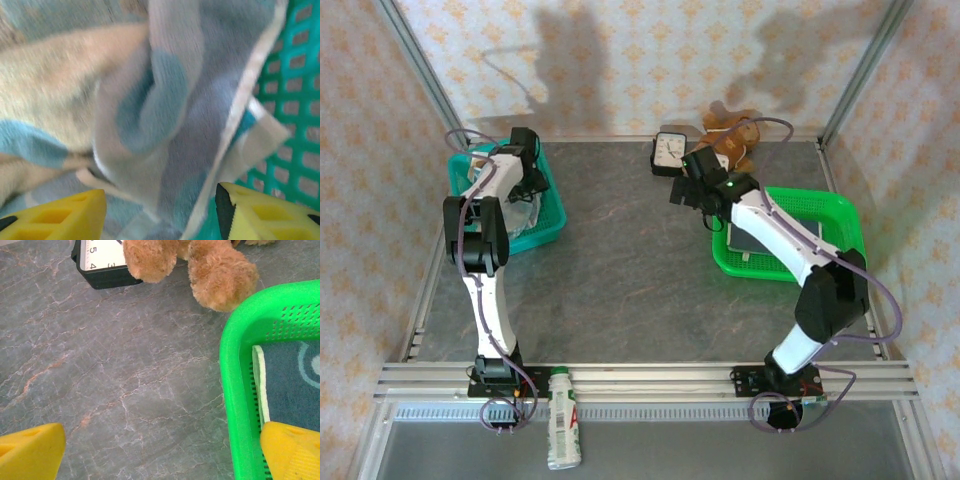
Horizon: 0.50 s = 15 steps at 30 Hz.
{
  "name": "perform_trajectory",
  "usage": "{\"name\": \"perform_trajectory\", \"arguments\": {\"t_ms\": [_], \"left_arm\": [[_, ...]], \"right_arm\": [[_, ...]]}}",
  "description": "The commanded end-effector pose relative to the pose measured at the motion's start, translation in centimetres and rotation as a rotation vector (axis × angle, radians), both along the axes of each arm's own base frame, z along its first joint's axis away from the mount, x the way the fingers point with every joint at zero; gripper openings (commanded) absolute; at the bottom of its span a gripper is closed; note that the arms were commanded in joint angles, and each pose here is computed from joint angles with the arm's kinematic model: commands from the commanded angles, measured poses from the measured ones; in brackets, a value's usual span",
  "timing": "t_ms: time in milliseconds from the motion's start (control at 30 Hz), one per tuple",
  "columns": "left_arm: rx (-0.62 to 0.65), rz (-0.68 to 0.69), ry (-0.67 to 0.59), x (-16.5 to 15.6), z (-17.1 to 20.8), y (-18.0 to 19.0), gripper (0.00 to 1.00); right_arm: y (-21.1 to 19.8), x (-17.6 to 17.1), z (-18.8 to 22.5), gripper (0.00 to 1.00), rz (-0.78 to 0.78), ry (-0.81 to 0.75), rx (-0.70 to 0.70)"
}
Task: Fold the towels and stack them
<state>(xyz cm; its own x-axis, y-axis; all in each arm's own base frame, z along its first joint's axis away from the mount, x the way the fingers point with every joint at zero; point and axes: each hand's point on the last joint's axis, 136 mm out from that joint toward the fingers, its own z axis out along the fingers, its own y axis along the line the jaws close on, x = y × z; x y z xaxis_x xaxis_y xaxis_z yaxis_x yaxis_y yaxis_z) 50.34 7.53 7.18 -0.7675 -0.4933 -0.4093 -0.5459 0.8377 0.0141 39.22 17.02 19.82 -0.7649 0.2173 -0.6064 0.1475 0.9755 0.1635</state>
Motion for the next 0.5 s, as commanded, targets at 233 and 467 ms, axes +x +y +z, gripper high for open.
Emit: {"name": "perform_trajectory", "arguments": {"t_ms": [233, 467], "left_arm": [[-0.013, 0.017, -0.009, 2.4, -0.1, 2.2, 0.27], [-0.023, 0.047, -0.111, 1.4, 5.4, 2.0, 0.00]], "right_arm": [[0.2, -1.0, 0.9, 0.99, -0.014, -0.014, 0.017], [0.7, -0.8, 0.8, 0.99, -0.007, -0.014, 0.028]]}}
